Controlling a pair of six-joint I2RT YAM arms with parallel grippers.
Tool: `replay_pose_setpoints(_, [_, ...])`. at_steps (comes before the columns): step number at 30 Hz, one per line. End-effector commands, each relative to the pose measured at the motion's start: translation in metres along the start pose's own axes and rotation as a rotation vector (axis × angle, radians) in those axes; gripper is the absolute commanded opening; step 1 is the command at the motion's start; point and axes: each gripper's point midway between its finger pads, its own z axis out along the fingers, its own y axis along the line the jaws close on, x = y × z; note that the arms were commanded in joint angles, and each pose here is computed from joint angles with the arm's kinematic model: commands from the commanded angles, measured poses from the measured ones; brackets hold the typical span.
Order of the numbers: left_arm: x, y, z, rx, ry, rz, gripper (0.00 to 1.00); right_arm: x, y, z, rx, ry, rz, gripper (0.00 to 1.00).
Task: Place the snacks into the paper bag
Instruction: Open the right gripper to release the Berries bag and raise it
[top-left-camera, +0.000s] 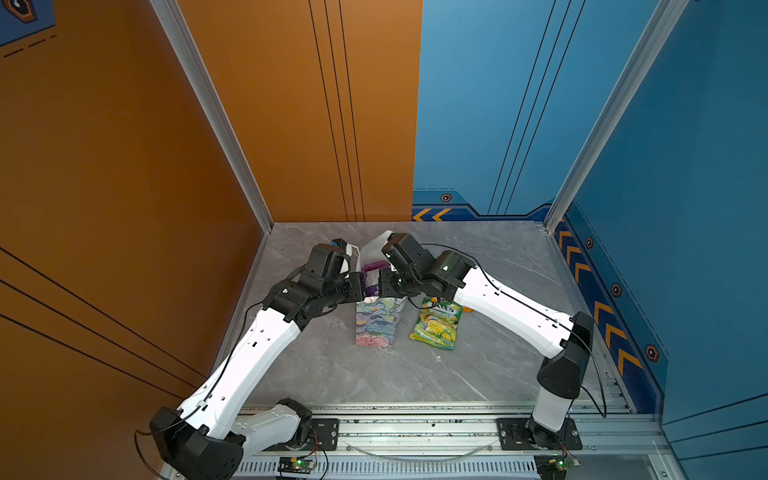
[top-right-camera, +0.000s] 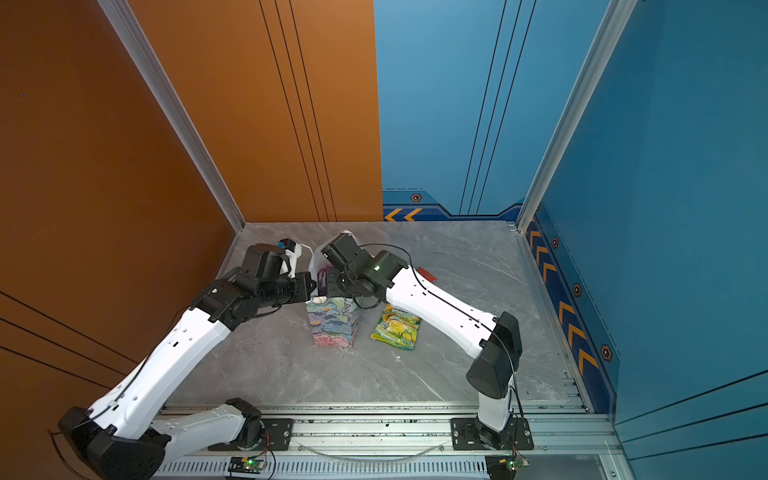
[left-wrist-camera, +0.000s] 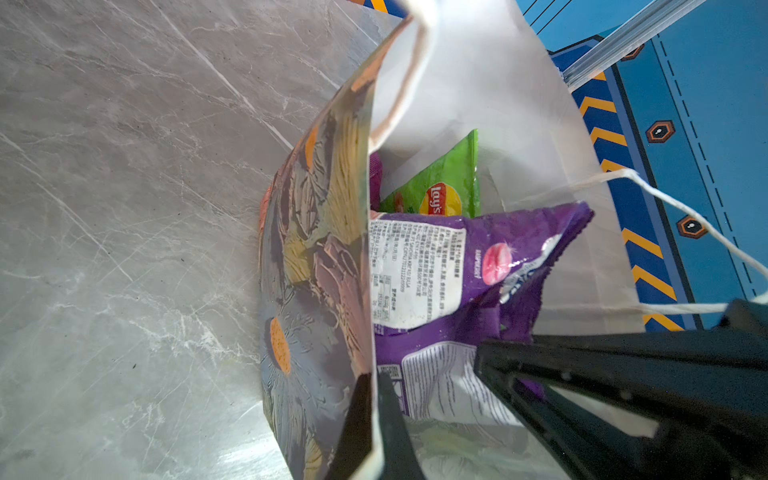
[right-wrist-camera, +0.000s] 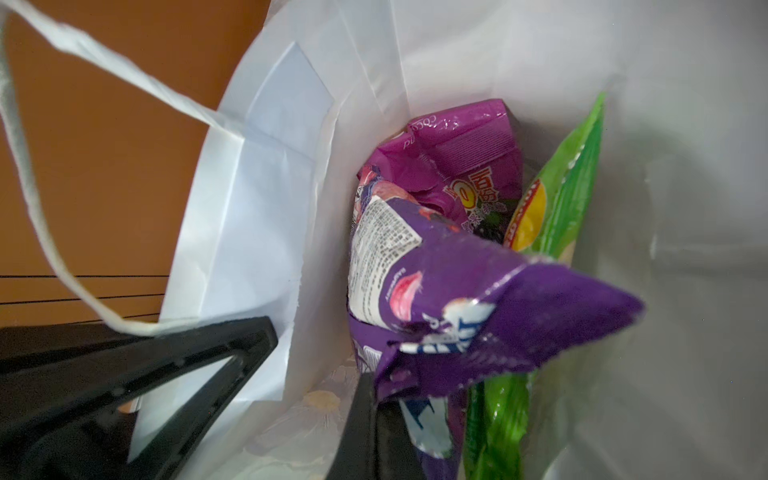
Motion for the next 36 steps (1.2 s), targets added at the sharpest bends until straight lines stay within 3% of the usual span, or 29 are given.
replay_pose_setpoints(1, [-0.029, -0.019, -0.017, 0.083, -0.13, 0.021, 0.01, 0.002, -0.01, 0.003, 0.035, 0.018, -0.02, 0.17])
replay_pose_setpoints(5, [-0.03, -0.019, -0.018, 0.083, -0.134, 0.021, 0.01, -0.012, -0.011, -0.015, 0.057, -0.06, -0.034, 0.3])
replay_pose_setpoints(22, [-0.03, -0.018, -0.018, 0.08, -0.134, 0.019, 0.01, -0.036, -0.011, -0.126, 0.019, -0.335, -0.037, 0.51])
replay_pose_setpoints(31, [-0.031, -0.015, -0.018, 0.068, -0.139, 0.016, 0.01, -0.022, -0.068, -0.166, 0.091, -0.427, 0.013, 0.57])
replay_pose_setpoints(36, [-0.033, -0.012, -0.018, 0.056, -0.144, 0.01, 0.01, -0.008, -0.126, -0.175, 0.19, -0.464, 0.106, 0.69])
